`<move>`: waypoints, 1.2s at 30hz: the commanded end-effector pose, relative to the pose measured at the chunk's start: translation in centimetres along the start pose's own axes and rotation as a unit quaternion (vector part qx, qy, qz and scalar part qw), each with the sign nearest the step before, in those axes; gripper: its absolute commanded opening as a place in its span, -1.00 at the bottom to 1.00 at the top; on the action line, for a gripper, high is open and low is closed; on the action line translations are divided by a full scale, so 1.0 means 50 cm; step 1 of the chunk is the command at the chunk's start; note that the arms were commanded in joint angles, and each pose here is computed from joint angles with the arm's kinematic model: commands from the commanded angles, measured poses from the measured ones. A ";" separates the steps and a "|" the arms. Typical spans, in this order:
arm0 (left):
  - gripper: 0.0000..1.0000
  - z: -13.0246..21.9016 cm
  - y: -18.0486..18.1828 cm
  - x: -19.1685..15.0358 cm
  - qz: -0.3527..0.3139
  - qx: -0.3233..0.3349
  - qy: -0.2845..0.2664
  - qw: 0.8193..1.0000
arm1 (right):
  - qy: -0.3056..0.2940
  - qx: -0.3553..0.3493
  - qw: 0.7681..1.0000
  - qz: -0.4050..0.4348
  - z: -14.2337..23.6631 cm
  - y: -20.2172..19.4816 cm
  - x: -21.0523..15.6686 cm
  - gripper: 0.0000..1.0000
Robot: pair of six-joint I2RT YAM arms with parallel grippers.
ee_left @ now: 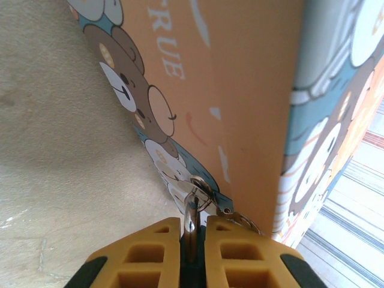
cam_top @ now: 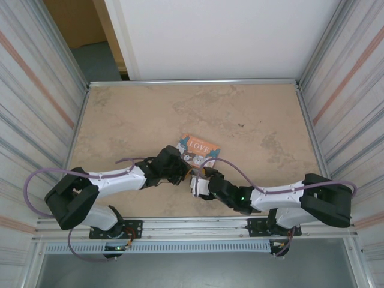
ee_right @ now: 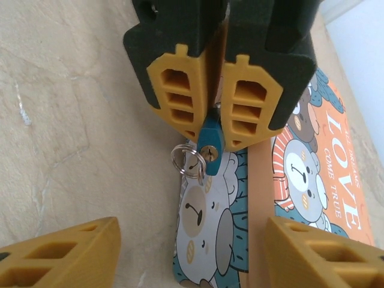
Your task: Unlock a padlock with a key
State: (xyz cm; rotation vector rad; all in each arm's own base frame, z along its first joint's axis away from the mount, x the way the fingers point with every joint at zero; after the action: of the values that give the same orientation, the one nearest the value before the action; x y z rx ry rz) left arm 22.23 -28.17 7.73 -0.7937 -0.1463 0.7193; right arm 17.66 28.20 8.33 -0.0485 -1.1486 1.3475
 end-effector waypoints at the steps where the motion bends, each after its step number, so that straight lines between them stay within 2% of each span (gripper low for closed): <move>1: -1.00 0.006 -0.026 -0.007 0.002 -0.017 0.003 1.000 | -0.025 -0.011 0.999 -0.038 -0.007 -0.023 0.037 0.14; 11: -1.00 0.002 -0.028 -0.009 0.001 -0.019 0.005 1.000 | -0.027 -0.007 0.999 -0.041 -0.020 -0.028 0.052 -0.28; 36: -1.00 -0.006 -0.028 -0.016 0.002 -0.021 0.015 1.000 | -0.027 -0.015 0.997 -0.064 -0.045 -0.021 0.058 -0.69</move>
State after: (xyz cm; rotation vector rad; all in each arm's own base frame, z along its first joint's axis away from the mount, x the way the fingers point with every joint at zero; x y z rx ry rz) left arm 22.28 -28.33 7.58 -0.7957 -0.1433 0.7174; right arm 18.74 30.28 8.25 -0.0002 -1.1518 1.2921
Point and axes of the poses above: each hand's point on the last joint's axis, 136 mm out from that joint toward the fingers, its own z axis back along the fingers, its own y axis along the line the jaws close on, x = y × z, the point moved 1 cm from there along z, back along the fingers
